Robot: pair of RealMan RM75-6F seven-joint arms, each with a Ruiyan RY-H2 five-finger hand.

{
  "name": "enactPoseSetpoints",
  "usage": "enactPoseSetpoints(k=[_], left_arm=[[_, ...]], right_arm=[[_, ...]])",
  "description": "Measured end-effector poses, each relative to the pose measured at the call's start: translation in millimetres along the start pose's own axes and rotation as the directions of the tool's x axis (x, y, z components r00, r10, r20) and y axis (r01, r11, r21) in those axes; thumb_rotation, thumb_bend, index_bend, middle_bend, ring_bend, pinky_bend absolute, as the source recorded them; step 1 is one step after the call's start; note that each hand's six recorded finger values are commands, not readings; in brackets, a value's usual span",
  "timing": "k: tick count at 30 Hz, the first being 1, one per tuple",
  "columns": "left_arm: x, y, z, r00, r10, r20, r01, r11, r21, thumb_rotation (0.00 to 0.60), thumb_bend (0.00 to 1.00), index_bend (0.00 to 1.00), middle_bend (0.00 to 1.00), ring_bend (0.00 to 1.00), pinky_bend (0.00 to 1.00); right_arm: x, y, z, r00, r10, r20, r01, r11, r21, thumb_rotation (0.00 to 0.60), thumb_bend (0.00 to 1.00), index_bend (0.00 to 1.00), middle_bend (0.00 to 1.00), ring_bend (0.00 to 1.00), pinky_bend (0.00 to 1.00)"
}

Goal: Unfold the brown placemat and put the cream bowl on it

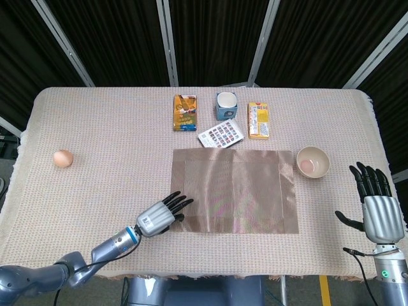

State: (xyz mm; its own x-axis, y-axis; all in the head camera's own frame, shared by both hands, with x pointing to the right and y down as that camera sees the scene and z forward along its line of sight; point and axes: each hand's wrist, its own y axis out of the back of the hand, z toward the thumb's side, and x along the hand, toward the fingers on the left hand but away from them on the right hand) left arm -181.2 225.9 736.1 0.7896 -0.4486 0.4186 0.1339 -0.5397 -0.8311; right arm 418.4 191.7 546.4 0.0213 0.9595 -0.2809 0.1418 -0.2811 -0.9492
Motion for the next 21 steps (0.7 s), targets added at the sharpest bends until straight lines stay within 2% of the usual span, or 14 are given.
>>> enactPoseSetpoints(k=[21], left_arm=[[-0.1,7.5,11.1,0.999,0.039,0.027,-0.038,0.999,-0.034,0.600,0.46,0.64,0.00,0.00,0.00]], right_arm=[[0.1,2.4,1.7,1.000,-0.011,-0.005,0.011,1.000,-0.011,0.600,0.00,0.00,0.00,0.00,0.00]])
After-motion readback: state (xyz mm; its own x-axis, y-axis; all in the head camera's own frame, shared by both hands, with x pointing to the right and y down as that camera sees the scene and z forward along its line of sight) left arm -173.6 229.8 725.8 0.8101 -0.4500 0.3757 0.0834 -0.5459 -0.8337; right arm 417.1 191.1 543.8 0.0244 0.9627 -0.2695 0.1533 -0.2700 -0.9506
